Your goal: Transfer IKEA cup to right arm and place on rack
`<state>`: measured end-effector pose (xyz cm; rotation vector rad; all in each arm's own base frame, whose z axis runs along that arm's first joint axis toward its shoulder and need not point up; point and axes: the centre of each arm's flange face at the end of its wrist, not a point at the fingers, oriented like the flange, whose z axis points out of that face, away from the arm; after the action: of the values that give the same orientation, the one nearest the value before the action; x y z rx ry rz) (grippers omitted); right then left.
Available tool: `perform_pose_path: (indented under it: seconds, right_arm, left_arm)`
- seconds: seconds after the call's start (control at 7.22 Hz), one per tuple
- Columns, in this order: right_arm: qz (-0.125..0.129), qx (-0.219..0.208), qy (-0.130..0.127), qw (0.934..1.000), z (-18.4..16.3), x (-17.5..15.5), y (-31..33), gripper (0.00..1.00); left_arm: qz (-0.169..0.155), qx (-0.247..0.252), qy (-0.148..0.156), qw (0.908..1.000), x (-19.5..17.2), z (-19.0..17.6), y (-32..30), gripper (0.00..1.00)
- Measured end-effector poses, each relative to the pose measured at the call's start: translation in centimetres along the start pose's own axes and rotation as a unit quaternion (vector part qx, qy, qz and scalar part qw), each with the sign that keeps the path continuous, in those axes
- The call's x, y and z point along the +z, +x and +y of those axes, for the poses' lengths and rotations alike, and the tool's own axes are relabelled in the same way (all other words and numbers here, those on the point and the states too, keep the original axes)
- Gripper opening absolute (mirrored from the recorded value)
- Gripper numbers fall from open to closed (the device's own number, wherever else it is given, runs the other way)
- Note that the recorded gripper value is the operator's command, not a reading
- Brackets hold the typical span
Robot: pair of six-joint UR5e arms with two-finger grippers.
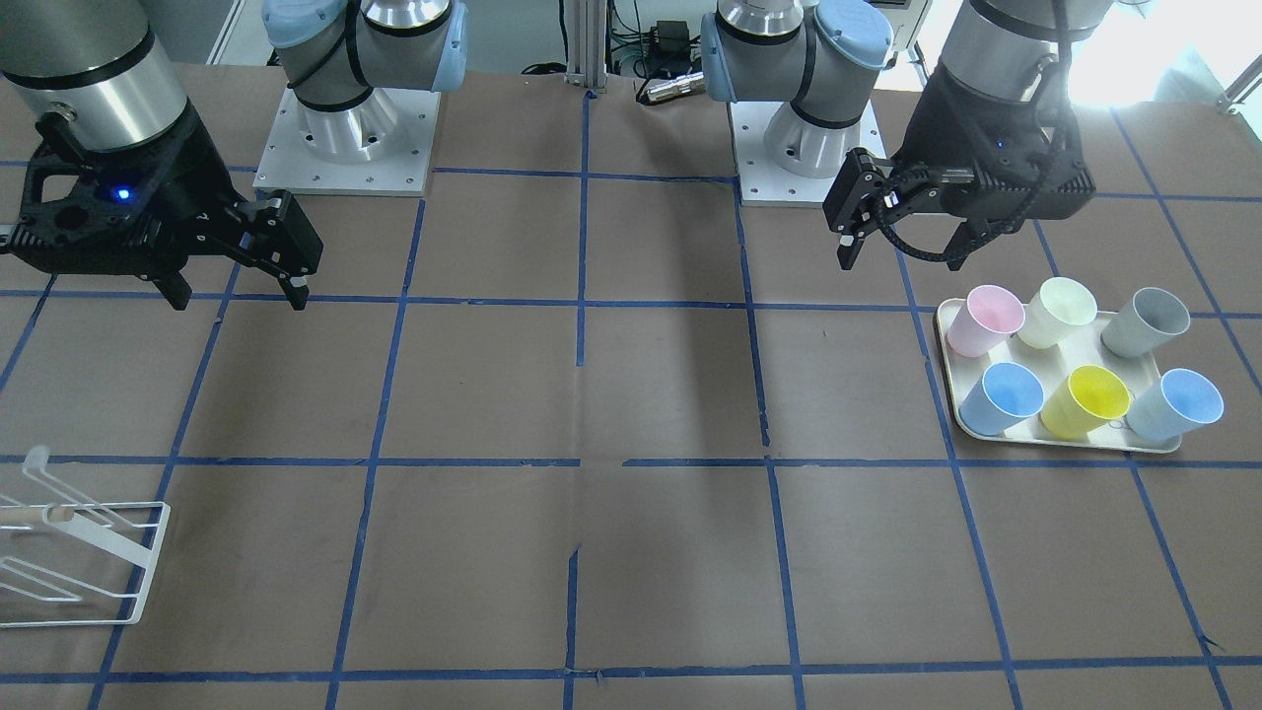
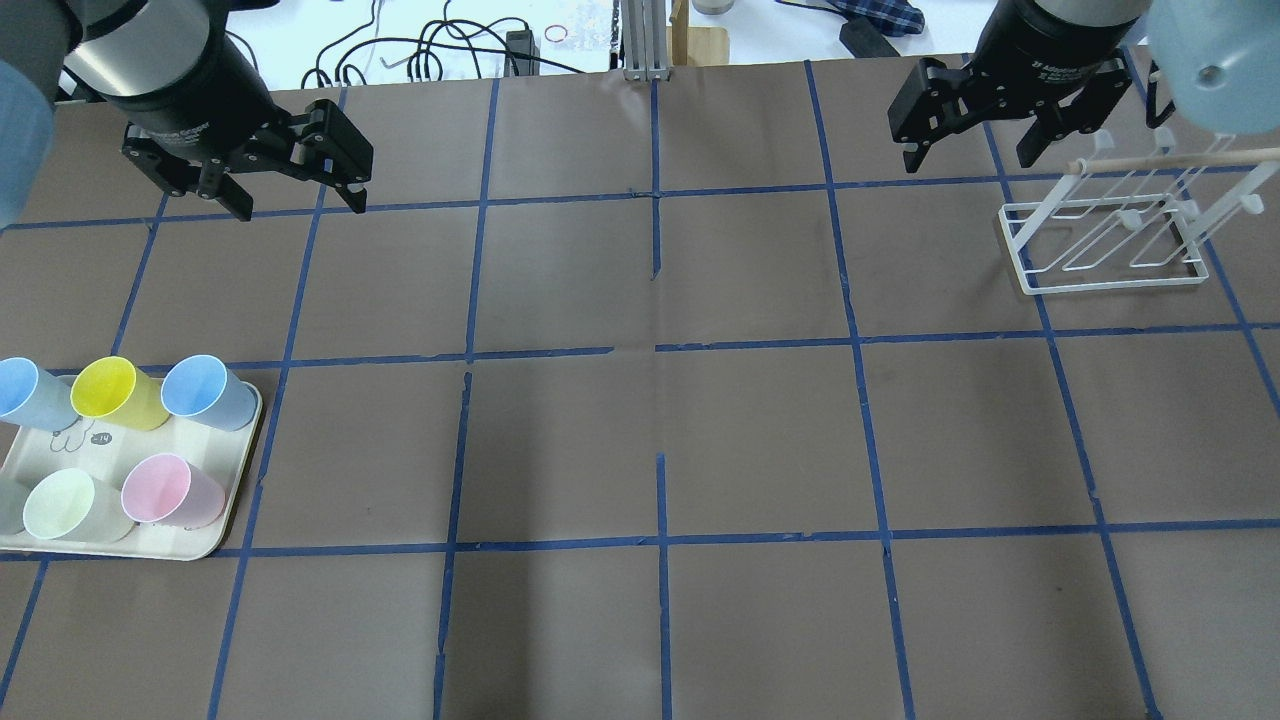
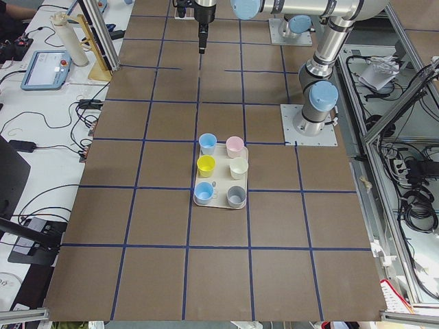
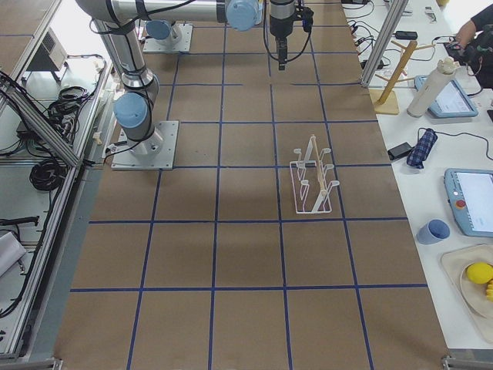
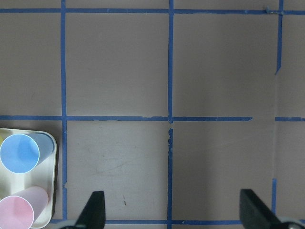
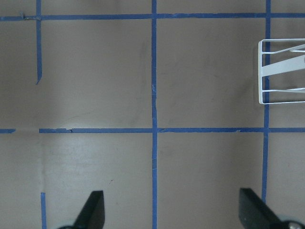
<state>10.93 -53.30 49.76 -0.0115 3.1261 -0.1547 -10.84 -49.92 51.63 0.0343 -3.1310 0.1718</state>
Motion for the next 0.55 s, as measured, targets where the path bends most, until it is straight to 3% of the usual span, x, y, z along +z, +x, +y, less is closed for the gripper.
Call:
perform_pose_path:
  seconds: [0.55]
  right_arm:
    - [0.000,0.000,0.000,1.0000,0.02,-0.03,0.00,1.00]
  left_arm:
    - [0.000,-0.001,-0.004,1.0000,0.38,0.19,-0.25,1.00]
